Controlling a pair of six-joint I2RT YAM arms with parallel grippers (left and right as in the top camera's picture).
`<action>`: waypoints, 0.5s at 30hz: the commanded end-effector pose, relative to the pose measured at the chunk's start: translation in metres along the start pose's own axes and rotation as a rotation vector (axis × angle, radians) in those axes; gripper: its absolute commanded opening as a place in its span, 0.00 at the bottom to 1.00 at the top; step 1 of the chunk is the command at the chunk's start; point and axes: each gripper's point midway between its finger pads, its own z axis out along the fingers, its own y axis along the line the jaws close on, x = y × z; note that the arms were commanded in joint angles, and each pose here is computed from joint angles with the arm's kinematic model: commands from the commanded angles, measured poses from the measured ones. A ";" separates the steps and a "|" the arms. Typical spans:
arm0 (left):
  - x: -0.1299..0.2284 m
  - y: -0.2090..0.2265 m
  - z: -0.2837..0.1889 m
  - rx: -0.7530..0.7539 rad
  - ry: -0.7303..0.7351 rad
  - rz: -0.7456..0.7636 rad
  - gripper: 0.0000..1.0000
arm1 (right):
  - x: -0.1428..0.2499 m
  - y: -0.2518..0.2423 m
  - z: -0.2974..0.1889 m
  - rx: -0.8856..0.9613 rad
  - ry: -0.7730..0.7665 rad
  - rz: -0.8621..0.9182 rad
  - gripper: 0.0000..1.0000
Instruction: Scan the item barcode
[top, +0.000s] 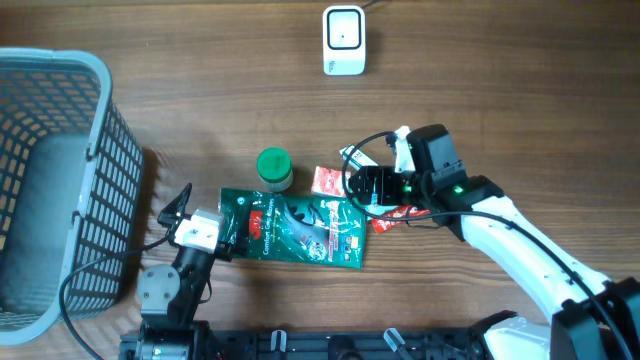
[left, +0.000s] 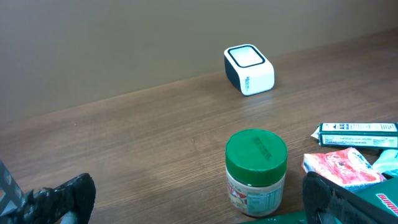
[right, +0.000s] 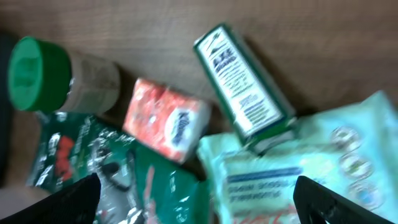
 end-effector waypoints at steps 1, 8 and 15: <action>0.001 -0.004 0.000 0.022 0.002 -0.007 1.00 | -0.030 -0.025 -0.005 0.178 -0.134 -0.182 1.00; 0.001 -0.004 0.000 0.021 0.001 -0.006 1.00 | -0.021 -0.031 0.038 0.135 -0.061 -0.386 0.93; 0.001 -0.004 0.000 0.022 0.002 -0.007 1.00 | -0.002 -0.042 0.079 0.088 0.008 -0.319 0.48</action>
